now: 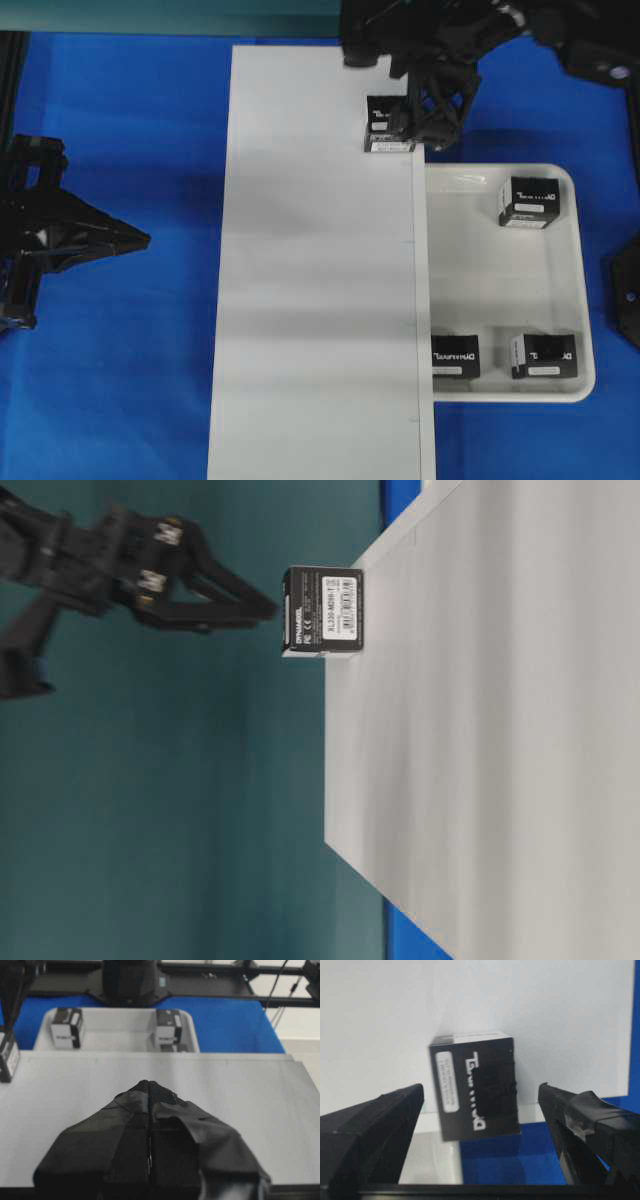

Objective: Place the box from the white plastic tray onto the white base.
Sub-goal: 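Open the right gripper and withdraw it up and right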

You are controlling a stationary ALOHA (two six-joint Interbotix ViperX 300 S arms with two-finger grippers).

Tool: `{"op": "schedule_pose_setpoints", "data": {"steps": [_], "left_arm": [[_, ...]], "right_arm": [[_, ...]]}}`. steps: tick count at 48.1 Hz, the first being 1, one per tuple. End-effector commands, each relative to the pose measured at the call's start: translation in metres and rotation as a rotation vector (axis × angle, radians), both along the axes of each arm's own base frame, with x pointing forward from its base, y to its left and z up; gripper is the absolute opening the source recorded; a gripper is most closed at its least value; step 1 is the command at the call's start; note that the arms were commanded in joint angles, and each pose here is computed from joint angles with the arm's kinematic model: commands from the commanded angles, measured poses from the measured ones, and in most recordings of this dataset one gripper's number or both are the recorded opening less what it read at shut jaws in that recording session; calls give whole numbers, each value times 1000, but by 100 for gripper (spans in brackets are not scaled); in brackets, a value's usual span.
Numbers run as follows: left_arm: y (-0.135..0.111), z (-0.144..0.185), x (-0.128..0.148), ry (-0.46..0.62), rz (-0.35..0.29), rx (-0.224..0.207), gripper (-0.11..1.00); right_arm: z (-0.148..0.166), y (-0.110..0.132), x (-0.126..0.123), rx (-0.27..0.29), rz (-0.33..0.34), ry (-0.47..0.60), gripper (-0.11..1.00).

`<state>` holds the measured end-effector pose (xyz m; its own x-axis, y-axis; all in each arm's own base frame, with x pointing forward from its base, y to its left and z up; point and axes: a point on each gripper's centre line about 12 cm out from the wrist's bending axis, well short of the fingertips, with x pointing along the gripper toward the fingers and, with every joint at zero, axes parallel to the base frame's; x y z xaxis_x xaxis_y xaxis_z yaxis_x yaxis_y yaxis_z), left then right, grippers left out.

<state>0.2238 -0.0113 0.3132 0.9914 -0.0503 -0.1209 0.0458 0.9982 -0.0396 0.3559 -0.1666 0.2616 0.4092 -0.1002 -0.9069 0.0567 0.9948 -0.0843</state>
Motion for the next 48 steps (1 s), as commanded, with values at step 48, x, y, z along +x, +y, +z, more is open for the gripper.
{"op": "schedule_pose_setpoints", "data": {"steps": [48], "left_arm": [[-2,8,1,-25,-9,0,-7]], "right_arm": [[96,72,-84,-25,-109,-584,99]]}}
